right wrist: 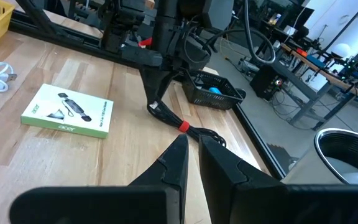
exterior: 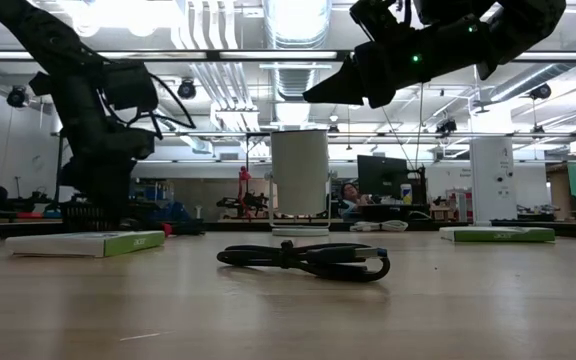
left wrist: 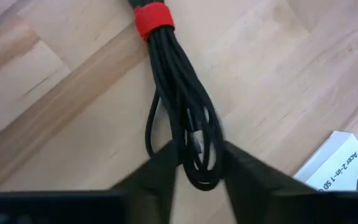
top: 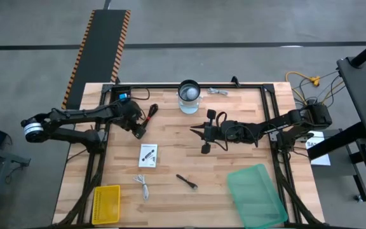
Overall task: Pick and place items into bin
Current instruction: Put the top black usb cable into the green bin
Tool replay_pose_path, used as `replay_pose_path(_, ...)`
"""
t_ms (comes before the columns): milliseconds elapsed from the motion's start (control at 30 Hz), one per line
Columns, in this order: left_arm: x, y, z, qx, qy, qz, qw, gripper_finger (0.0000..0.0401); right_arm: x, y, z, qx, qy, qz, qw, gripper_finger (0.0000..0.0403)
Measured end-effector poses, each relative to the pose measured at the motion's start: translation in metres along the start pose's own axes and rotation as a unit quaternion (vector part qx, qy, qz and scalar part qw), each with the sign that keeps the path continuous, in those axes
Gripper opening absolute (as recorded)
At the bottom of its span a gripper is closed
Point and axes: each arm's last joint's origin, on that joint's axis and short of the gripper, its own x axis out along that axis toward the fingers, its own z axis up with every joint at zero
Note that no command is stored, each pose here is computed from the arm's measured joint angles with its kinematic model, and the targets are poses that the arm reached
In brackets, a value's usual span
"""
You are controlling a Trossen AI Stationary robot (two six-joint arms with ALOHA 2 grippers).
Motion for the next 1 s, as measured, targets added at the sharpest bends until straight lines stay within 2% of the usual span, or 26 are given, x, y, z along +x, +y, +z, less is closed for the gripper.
replay_pose_path(67,-0.001,-0.001,0.001,0.009,-0.002,-0.001,1.000,0.0038,0.000,0.000,0.000,0.004,0.000,0.000,1.000,0.0029)
replay_pose_path(133,-0.003,-0.002,0.004,0.014,-0.003,-0.009,1.000,0.0012,0.000,0.000,0.000,0.020,-0.001,0.000,1.000,0.0029)
replay_pose_path(300,-0.015,-0.011,0.017,0.062,-0.018,-0.065,0.996,0.0003,0.000,0.000,0.000,0.023,-0.001,0.000,1.000,0.0029)
replay_pose_path(400,-0.022,-0.016,0.024,0.110,-0.028,-0.098,0.989,0.0002,0.000,-0.001,0.002,0.026,-0.009,-0.003,1.000,0.0029)
replay_pose_path(600,-0.032,-0.026,0.029,0.250,-0.045,-0.171,0.952,0.0001,0.000,-0.001,0.005,0.009,-0.017,-0.004,1.000,0.0029)
replay_pose_path(767,-0.038,-0.029,0.030,0.310,-0.051,-0.189,0.930,0.0001,0.000,0.001,0.006,-0.036,-0.018,0.001,0.999,0.0031)
replay_pose_path(867,-0.042,-0.031,0.030,0.328,-0.060,-0.203,0.920,0.0001,0.000,0.006,0.009,-0.045,-0.005,0.018,0.999,0.0052)
replay_pose_path(1000,-0.047,-0.032,0.032,0.332,-0.071,-0.208,0.917,0.0000,0.002,0.015,0.014,-0.086,0.021,0.043,0.995,0.0114)
